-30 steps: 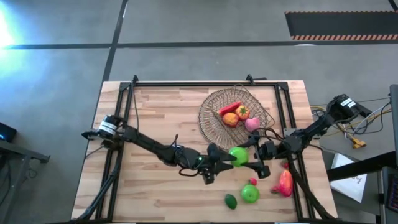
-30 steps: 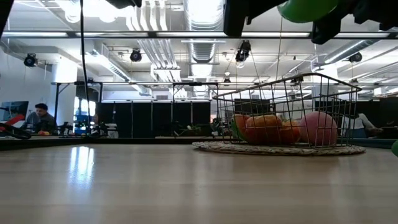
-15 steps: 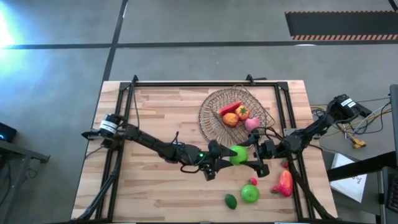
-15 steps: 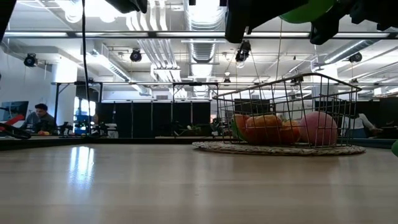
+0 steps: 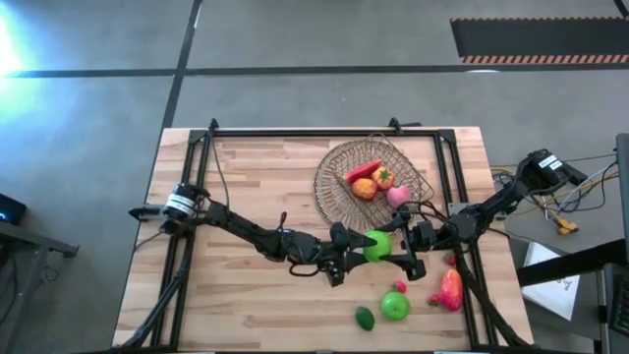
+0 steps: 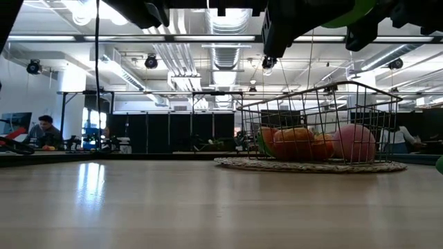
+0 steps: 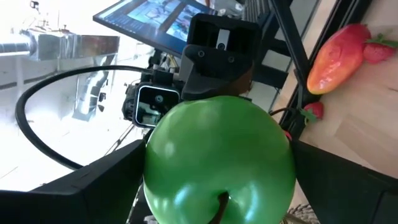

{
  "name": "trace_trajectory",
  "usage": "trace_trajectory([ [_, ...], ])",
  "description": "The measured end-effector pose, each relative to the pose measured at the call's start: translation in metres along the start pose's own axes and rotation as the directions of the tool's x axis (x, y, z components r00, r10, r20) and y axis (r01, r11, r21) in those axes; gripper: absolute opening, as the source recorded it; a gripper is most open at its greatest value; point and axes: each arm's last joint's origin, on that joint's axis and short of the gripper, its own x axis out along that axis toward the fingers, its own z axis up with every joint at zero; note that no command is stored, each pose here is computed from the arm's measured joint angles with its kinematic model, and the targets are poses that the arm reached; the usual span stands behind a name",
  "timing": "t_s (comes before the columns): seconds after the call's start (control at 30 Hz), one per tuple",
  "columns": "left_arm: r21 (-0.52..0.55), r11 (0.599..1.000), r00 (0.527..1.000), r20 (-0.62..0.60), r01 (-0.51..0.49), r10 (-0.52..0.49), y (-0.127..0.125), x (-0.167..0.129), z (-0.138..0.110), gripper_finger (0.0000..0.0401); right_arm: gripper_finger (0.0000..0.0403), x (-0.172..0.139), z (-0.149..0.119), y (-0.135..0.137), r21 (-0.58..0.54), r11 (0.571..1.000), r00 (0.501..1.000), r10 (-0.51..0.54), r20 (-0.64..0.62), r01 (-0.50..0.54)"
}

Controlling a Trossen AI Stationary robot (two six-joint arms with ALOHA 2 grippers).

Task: Build produce basket
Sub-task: Put the top green apple into the gold mesh basket

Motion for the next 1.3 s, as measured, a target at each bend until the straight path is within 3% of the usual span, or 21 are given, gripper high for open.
trace_trajectory([
  [0.57,-0.008,1.0,1.0,-0.008,-0.025,0.025,0.0,0.0,0.0,0.0348,0.0313,0.0,0.0,0.0,0.009,1.0,1.0,0.002,-0.002,-0.002],
  [0.87,0.01,0.999,0.999,-0.032,0.031,-0.031,-0.007,-0.001,0.001,0.0342,0.0365,0.0,-0.005,0.0,0.027,1.0,0.999,-0.012,-0.05,0.014],
  [1.2,-0.054,0.984,0.979,-0.107,0.17,-0.175,-0.023,-0.004,-0.001,0.0341,0.037,0.0,-0.004,0.0,0.015,1.0,0.998,-0.01,-0.056,0.011],
  [1.3,-0.082,0.981,0.971,-0.146,0.177,-0.188,-0.026,-0.005,-0.002,0.0341,0.037,-0.001,0.001,-0.002,-0.022,0.998,0.997,-0.062,-0.036,0.062],
])
